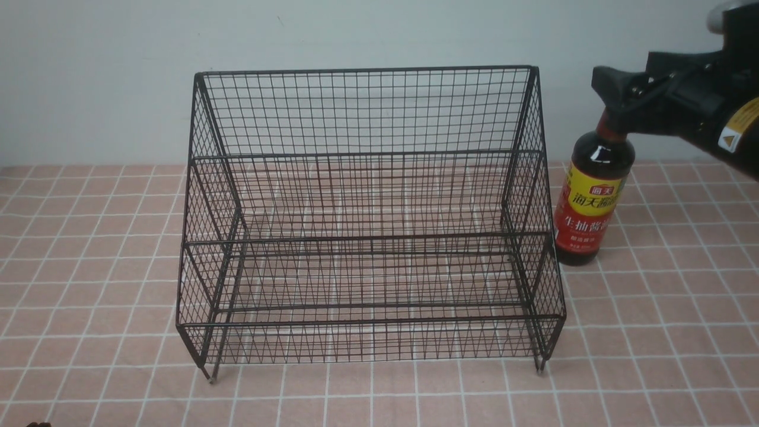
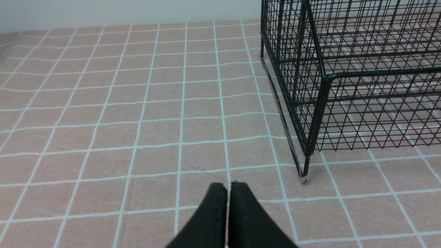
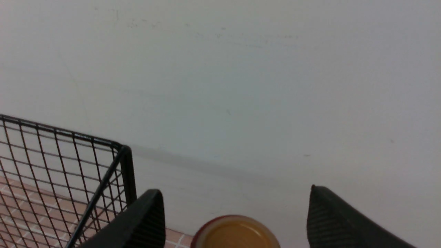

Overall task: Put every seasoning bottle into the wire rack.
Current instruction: Use the right arm to grab the condiment bottle closest to it

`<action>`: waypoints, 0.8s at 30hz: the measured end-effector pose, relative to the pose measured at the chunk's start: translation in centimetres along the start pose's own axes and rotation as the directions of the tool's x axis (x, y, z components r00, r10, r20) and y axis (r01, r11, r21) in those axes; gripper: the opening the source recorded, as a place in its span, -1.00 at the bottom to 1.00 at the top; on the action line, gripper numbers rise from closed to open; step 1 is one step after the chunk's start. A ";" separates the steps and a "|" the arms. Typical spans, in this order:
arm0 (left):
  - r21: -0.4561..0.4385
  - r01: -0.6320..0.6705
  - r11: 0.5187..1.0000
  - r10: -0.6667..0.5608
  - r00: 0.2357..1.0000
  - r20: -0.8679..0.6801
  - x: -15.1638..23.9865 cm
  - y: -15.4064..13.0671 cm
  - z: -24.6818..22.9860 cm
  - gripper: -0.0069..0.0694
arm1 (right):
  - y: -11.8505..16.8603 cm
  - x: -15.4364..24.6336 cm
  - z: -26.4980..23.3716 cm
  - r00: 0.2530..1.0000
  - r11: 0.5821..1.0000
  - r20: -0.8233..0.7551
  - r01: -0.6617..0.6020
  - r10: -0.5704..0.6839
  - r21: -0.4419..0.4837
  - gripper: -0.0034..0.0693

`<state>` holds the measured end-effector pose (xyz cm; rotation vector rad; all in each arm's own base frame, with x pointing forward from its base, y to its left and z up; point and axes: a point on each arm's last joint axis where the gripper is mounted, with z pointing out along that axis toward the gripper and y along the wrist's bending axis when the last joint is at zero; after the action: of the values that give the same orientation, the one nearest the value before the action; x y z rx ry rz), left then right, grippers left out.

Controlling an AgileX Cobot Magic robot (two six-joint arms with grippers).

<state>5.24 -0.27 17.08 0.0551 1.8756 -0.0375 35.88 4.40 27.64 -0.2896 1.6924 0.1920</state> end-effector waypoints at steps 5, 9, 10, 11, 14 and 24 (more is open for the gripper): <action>0.000 0.000 1.000 0.000 1.000 0.000 0.0 0.0 0.0 -0.84 | -0.1 1.1 0.7 0.999 1.000 -0.029 -0.019 0.019 0.003 0.49; 0.000 0.000 1.000 0.000 1.000 0.000 0.0 0.0 0.0 -0.84 | -0.1 1.6 1.1 0.999 1.000 -0.027 -0.026 0.025 -0.006 0.46; 0.000 0.000 1.000 0.000 1.000 0.000 0.0 0.0 0.0 -0.84 | -0.1 1.8 1.2 0.999 1.000 -0.028 -0.027 0.027 -0.007 0.43; 0.000 0.000 1.000 0.000 1.000 0.000 0.0 0.0 0.0 -0.84 | -0.1 2.0 1.3 0.999 1.000 -0.036 -0.029 0.029 -0.007 0.39; 0.000 0.000 1.000 0.000 1.000 0.000 0.0 0.0 0.0 -0.84 | -0.2 2.7 1.6 0.998 0.999 -0.054 -0.039 0.038 -0.005 0.24; 0.000 0.000 1.000 0.000 1.000 0.000 0.0 0.0 0.0 -0.84 | -0.8 1.6 1.4 0.992 0.998 -0.125 -0.027 0.035 0.061 -0.16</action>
<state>5.24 -0.27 17.08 0.0551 1.8756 -0.0375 37.22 3.92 25.89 -0.2355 1.8253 0.1487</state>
